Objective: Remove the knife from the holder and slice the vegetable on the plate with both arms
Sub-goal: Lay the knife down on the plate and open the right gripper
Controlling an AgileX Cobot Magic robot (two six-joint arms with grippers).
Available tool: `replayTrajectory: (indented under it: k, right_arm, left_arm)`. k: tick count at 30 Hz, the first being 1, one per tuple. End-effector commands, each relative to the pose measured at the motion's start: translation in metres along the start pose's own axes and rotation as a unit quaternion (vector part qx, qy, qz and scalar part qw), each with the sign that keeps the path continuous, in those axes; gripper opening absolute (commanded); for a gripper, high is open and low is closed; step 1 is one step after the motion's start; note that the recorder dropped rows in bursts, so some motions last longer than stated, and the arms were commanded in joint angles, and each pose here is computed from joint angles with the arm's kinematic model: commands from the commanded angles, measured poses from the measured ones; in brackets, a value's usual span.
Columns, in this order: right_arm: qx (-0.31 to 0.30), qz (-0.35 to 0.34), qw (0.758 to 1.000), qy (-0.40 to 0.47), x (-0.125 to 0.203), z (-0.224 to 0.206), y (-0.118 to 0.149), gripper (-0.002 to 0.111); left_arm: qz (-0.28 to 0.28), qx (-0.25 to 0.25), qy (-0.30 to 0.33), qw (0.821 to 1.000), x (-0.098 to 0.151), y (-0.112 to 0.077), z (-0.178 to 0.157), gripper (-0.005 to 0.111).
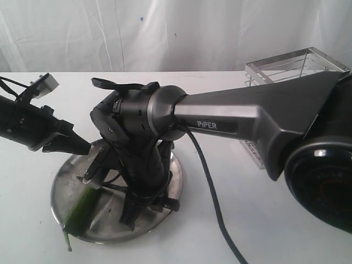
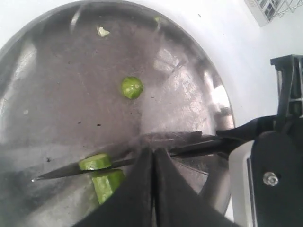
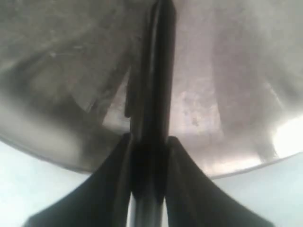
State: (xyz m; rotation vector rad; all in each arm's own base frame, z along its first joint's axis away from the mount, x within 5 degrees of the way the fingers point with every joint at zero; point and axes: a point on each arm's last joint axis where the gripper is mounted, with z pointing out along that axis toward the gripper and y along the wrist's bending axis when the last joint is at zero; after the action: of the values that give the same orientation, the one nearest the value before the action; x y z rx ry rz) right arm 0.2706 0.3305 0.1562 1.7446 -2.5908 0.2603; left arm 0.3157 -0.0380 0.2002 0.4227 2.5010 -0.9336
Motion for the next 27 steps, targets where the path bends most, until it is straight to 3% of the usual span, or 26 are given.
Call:
replayTrajectory:
  k: [1, 6, 11, 18, 22, 27]
  right_arm:
    - [0.043, 0.012, 0.999, 0.005, 0.003, -0.008, -0.009, 0.000]
    - [0.073, 0.024, 0.997, 0.009, 0.004, -0.009, -0.014, 0.000]
    - [0.067, 0.070, 0.995, -0.009, 0.004, -0.009, -0.020, 0.000]
    - [-0.045, 0.176, 0.979, -0.092, 0.003, -0.018, -0.034, 0.000]
    - [-0.106, 0.178, 0.974, -0.096, 0.005, -0.018, -0.034, 0.000]
    - [-0.137, 0.213, 0.959, -0.127, 0.004, -0.012, -0.040, 0.000]
  left_arm:
    - [0.000, 0.017, 0.005, 1.000, 0.000, -0.007, -0.003, 0.000]
    - [-0.006, 0.017, 0.005, 1.000, 0.003, -0.006, -0.001, 0.000]
    - [-0.009, 0.020, 0.002, 1.000, 0.002, -0.007, -0.001, 0.000]
    - [-0.017, 0.024, -0.009, 1.000, 0.000, -0.007, -0.002, 0.000]
    - [-0.020, 0.024, -0.014, 0.999, -0.001, -0.007, -0.002, 0.000]
    - [-0.024, 0.032, -0.015, 0.999, -0.001, -0.009, -0.002, 0.000]
